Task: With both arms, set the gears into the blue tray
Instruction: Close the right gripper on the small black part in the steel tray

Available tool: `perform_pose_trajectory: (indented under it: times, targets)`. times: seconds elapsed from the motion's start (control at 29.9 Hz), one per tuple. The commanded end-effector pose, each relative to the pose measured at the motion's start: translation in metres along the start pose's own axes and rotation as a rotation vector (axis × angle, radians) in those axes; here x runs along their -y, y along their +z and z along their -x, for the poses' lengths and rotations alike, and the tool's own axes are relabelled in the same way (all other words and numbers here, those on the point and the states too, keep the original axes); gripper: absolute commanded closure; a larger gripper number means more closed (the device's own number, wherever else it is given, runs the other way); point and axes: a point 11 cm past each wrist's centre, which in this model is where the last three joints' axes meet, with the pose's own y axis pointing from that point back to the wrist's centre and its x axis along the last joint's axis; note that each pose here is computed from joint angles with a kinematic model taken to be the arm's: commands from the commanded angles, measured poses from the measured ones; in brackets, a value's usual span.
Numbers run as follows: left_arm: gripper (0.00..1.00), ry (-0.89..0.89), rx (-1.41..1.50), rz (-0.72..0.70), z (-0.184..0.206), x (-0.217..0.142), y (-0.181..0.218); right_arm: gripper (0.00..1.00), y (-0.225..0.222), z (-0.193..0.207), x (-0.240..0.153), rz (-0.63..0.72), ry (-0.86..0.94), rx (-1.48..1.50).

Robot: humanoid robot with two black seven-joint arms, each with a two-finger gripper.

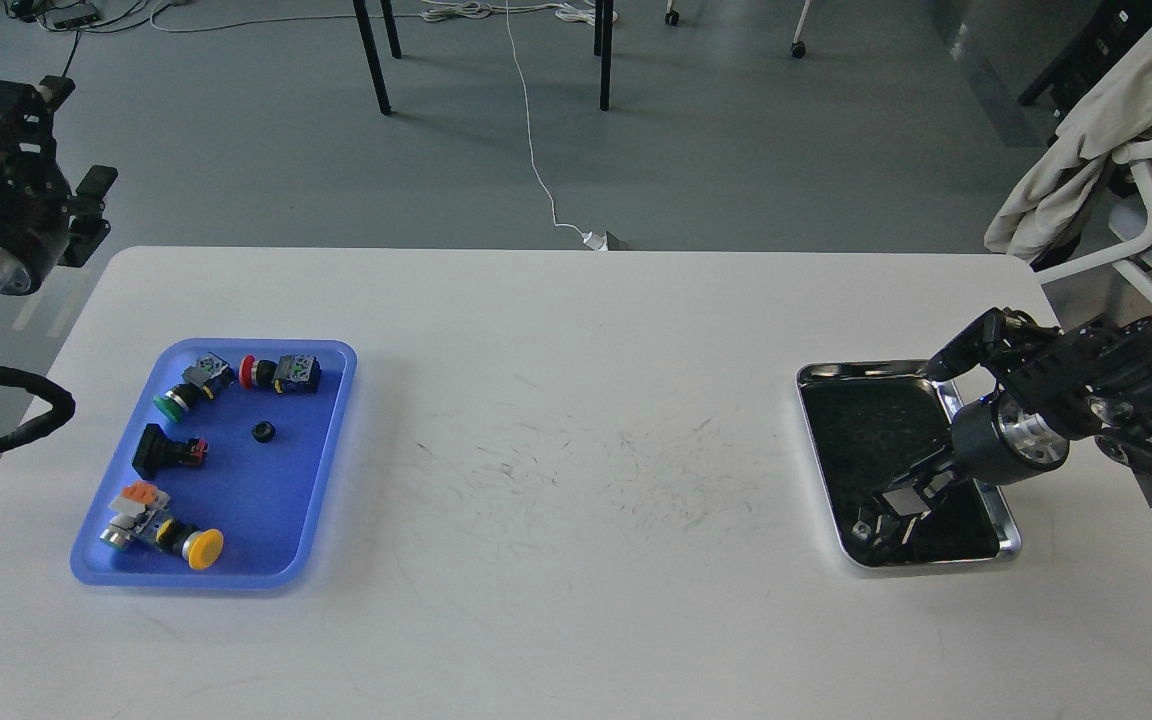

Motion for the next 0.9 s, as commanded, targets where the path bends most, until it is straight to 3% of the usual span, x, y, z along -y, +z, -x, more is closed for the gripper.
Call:
perform_pose_trajectory:
  times: [0.0, 0.5, 0.87]
  targets:
    - [0.02, 0.001, 0.000, -0.002, 0.000, 0.000, -0.001, 0.40, 0.001, 0.004, 0.001, 0.005, -0.015, -0.004]
    - [0.02, 0.002, 0.000, -0.009, -0.001, -0.002, -0.004, 0.46, 0.011, 0.007, -0.002, 0.034, -0.024, 0.008]
    - [0.02, 0.004, 0.000, -0.010, -0.002, -0.003, -0.004, 0.62, 0.000, 0.000, 0.008, 0.010, -0.027, -0.016]
